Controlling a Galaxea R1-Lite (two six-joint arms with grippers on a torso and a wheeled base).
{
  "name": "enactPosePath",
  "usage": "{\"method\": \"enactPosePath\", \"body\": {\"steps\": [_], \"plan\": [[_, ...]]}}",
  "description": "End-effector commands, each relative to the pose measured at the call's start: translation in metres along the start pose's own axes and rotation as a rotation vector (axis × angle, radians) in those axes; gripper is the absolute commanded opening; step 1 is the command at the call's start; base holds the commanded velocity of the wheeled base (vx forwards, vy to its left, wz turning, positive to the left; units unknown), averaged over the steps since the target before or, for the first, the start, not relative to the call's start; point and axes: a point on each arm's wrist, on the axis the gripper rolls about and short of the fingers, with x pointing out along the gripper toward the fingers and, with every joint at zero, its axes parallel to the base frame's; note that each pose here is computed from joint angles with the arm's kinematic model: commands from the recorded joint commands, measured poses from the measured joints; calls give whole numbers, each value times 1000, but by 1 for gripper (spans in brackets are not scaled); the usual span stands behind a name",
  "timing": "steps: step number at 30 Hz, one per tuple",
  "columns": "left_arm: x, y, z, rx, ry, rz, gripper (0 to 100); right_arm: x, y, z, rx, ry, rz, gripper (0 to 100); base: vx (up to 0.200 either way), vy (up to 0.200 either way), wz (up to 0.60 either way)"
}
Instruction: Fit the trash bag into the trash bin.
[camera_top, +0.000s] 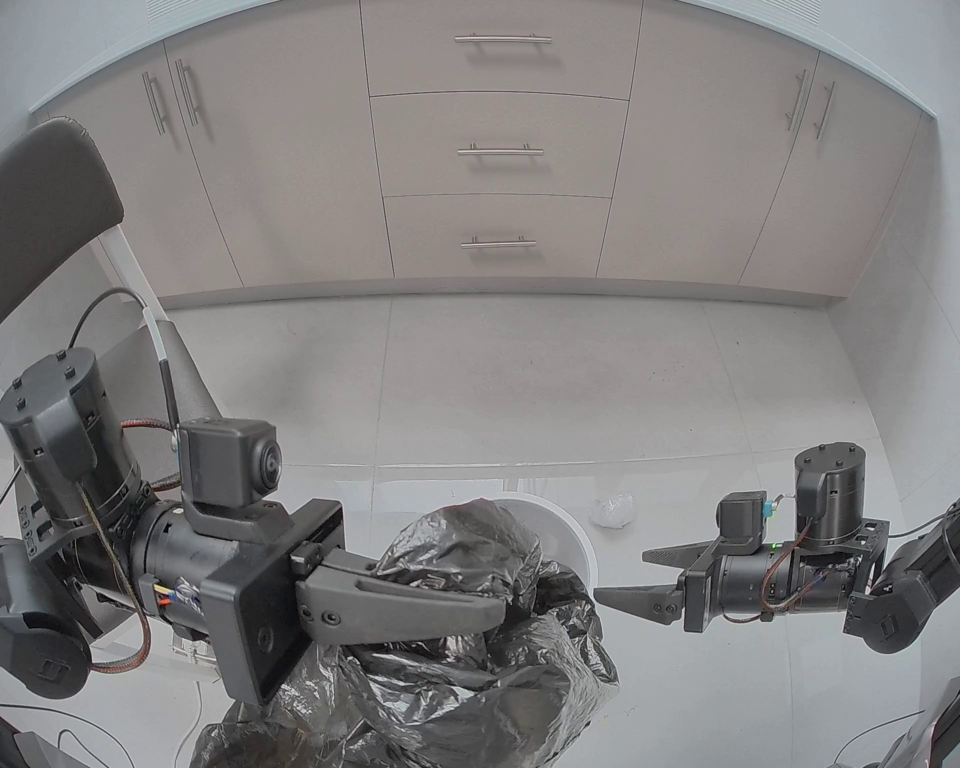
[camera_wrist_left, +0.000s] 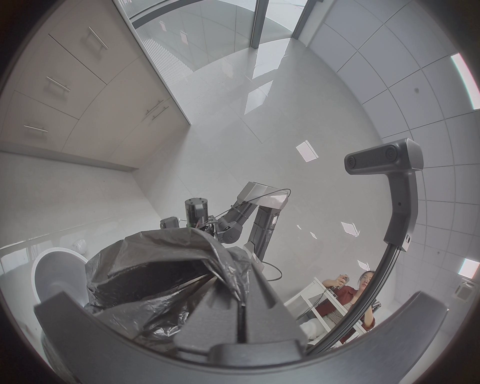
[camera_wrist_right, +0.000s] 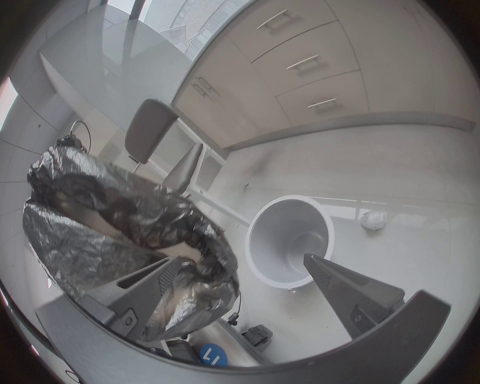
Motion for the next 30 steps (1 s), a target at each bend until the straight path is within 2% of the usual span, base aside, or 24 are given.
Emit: {"method": "enactPosePath", "body": {"steps": [1,3,8,13,21,30], "plan": [[-1,-1,2,7,-5,-1,0,8,-1,-10,15,53,17,100,0,0,0],[0,-2,2,13,-5,-7,0,22,-4,-17,26,90,28,100,0,0,0],[1,-2,2,13,-5,-8,0,40,-12,-19,33,111,28,100,0,0,0],[0,-2,1,10,-2,-9,0,46,-2,-19,20,117,61,100,0,0,0],[1,-4,1,11,1,-17,0,59,1,-7,-2,81,81,100,0,0,0],[1,-5,1,14,-1,-18,0,33,13,17,10,-19,96,100,0,0,0]]}}
